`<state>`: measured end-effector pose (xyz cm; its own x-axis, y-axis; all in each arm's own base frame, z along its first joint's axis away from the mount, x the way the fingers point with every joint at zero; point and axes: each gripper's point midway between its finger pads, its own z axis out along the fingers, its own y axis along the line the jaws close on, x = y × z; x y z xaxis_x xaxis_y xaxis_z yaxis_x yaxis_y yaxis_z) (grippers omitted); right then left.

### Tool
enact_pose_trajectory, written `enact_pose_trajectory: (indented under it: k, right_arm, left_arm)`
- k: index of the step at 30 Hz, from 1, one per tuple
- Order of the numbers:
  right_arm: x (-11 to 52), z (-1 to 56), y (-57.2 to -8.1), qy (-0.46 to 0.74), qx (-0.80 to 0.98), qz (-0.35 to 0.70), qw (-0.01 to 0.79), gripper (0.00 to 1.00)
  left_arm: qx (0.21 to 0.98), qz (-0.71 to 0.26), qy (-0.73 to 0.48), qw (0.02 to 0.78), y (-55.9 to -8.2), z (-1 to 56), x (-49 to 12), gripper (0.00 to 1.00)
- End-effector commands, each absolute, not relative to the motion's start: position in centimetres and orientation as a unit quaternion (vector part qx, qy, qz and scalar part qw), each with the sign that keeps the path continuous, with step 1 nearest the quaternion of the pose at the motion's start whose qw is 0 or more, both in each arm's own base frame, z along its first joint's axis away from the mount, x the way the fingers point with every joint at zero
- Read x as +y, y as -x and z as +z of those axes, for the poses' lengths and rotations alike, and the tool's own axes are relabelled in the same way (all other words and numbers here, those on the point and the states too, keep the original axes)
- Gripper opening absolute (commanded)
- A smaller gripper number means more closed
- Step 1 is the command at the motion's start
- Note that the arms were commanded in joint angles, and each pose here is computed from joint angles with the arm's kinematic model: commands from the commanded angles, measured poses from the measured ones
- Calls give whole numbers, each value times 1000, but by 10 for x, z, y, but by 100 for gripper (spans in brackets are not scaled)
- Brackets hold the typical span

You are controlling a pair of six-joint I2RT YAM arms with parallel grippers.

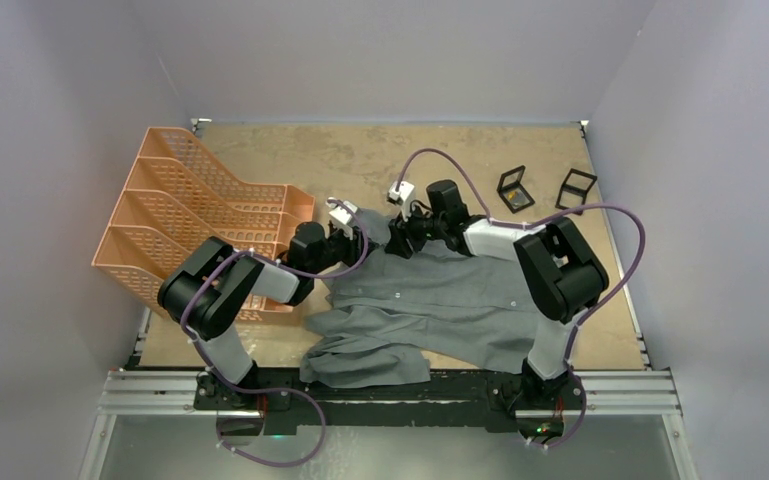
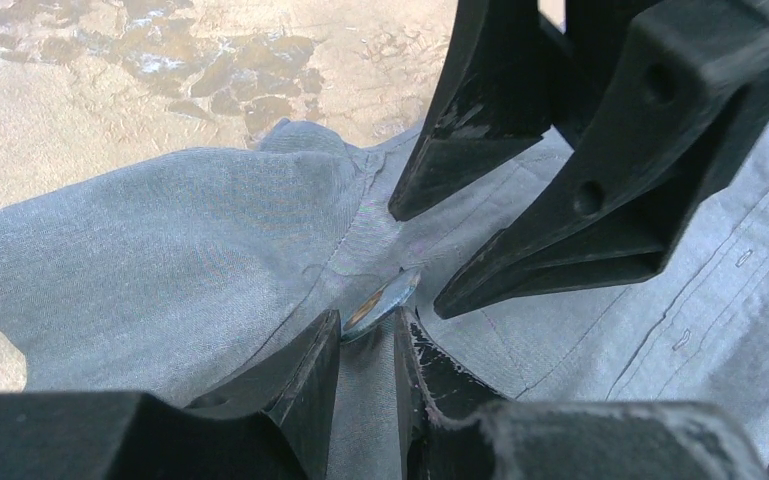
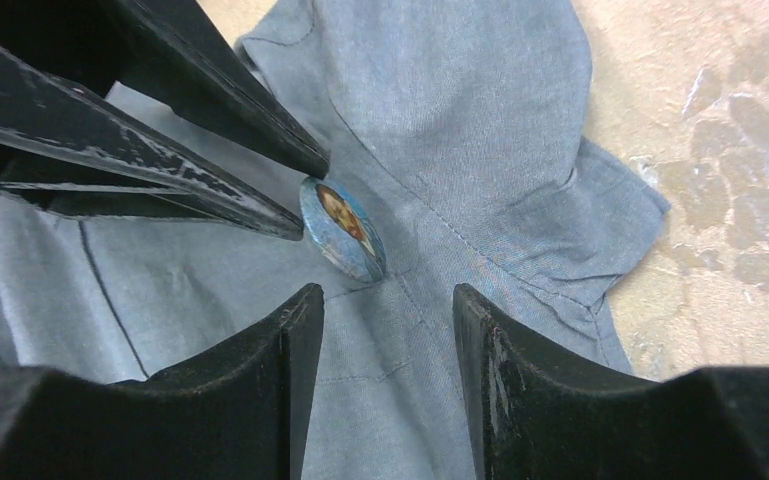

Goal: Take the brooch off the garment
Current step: Remove the brooch from the clothes.

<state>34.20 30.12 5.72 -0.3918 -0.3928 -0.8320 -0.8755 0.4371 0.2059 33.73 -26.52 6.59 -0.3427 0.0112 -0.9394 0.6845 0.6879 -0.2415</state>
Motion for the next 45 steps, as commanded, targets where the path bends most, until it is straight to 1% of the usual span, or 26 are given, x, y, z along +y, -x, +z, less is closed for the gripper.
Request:
enact_pose_trajectory:
  k: [1,8,16,18,25,31,34,37,42,45]
  right_arm:
    - [313,69,-352,437,741,335,384,53]
    - [316,68,-360,440,738,330,392,48]
    - [321,71,-367,450,728,329,398,39]
    - [321,70,-365,454,727,332,395,38]
    - [326,73,-360,478,707,347,390,40]
    - [328,68,-358,492,702,351,376,42]
    - [329,67,-357,494,700,354,376,42]
    - [329,67,-357,494,699,355,375,42]
    - [332,69,-355,495,693,366,376,42]
    - [333,67,-354,494,693,371,372,42]
  left_arm:
    - [736,-325,-239,544,-344,81,-272,24]
    - [737,-325,-239,542,-345,79,-272,24]
    - [740,-325,-240,538,-344,77,-272,24]
    - [740,-326,-243,536,-344,76,-273,24]
    - [742,-324,-248,531,-346,74,-275,23]
    - [746,-301,-248,540,-350,77,-265,9]
    - [747,-290,-255,541,-351,78,-261,3]
    - [752,-279,-263,536,-353,76,-258,3]
    - [755,-268,-277,531,-355,76,-256,8]
    - [755,-269,-287,524,-355,75,-258,9]
